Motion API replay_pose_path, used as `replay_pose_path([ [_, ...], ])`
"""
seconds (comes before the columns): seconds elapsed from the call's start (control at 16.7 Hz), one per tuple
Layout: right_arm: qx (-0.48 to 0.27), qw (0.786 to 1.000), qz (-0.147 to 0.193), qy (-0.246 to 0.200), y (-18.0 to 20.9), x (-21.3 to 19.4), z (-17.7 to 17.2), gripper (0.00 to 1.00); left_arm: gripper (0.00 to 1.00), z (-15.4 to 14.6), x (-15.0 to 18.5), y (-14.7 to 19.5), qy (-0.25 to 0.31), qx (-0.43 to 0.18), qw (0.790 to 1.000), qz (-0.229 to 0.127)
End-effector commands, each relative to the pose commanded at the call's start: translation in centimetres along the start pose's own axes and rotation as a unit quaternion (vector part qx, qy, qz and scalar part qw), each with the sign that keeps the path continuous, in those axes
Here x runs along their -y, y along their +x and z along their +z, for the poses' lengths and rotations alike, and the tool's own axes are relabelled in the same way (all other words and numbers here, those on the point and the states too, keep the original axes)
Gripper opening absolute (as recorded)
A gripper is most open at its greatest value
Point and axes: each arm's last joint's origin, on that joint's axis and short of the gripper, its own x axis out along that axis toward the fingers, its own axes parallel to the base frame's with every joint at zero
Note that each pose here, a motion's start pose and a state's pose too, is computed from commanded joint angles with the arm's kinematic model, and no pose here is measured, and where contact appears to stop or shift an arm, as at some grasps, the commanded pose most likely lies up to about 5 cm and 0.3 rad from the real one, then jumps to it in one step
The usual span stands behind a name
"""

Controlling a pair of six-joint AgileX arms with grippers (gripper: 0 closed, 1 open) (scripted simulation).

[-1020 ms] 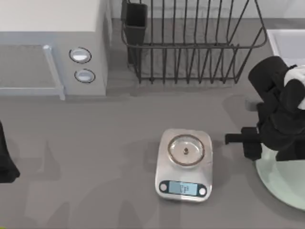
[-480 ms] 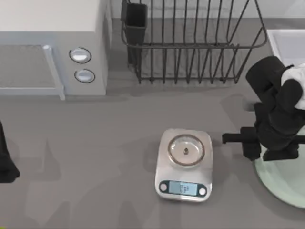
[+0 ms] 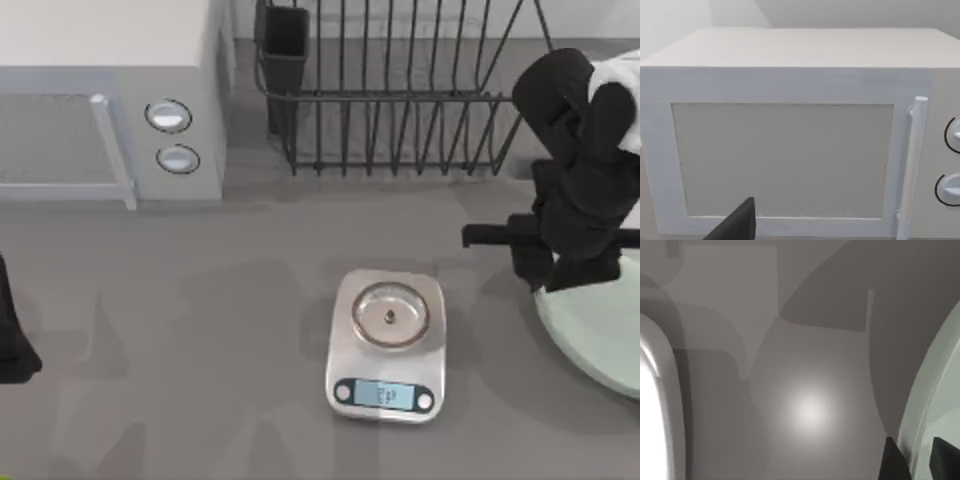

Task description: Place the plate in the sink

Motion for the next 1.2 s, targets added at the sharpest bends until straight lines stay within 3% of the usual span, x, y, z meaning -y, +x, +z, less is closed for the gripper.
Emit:
replay_pose_path([
  [0.24,-0.009,1.0,-0.002,-0.003,-8.1,-0.9,1.6,0.0,1.0,0.0,0.0,0.0,0.0,0.0,1.0,0.0],
  [0.6,0.002,1.0,0.003,-0.003,-18.7,0.0,0.0,0.0,1.0,0.0,0.0,0.0,0.0,0.0,1.0,0.0],
  [0.78,0.007,1.0,0.005,-0.003,-20.4,0.4,-0.7,0.0,1.0,0.0,0.0,0.0,0.0,0.0,1.0,0.0],
  [1.2,0.003,1.0,0.002,-0.005,-19.9,0.5,0.4,0.0,1.0,0.0,0.0,0.0,0.0,0.0,1.0,0.0],
])
